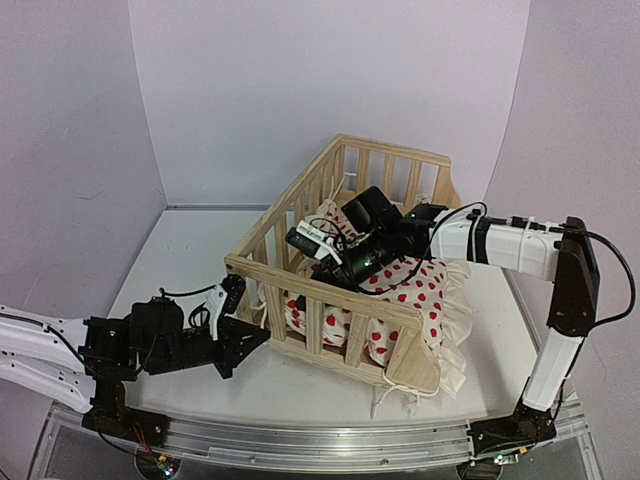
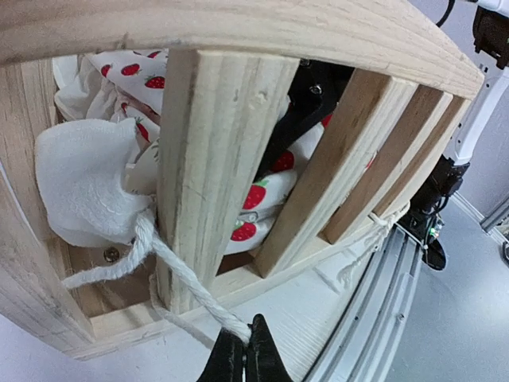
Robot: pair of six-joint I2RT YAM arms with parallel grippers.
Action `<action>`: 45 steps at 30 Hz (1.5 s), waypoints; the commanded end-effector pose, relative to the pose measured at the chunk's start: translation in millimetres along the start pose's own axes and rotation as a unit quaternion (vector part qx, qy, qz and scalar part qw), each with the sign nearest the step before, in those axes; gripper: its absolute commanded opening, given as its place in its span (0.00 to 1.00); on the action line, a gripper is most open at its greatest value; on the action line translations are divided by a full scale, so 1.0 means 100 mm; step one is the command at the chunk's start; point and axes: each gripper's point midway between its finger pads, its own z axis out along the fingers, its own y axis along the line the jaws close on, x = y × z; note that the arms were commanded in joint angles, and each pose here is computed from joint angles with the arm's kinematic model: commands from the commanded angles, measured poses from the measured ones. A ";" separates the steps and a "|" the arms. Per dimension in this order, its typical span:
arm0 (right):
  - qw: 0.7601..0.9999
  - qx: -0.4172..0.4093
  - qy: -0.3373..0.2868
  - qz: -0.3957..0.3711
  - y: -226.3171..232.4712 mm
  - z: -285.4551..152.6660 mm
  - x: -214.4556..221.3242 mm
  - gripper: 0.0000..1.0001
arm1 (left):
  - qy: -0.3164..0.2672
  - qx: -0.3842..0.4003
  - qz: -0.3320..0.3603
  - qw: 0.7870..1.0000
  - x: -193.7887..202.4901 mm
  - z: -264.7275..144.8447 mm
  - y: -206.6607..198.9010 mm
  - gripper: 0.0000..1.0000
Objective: Set up the pet bed
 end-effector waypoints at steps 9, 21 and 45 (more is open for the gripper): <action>0.998 0.052 -0.016 0.041 -0.04 -0.07 -0.19 0.03 | 0.032 -0.013 -0.041 0.999 -0.55 -0.56 -0.06 0.00; 0.993 0.085 -0.016 0.084 -0.17 -0.07 -0.17 0.09 | 0.041 -0.018 -0.035 0.998 -0.84 -0.53 -0.17 0.00; 0.958 0.255 0.000 0.130 -0.17 -0.72 -0.10 0.54 | 0.066 -0.061 -0.054 0.994 -1.04 -0.78 -0.06 0.45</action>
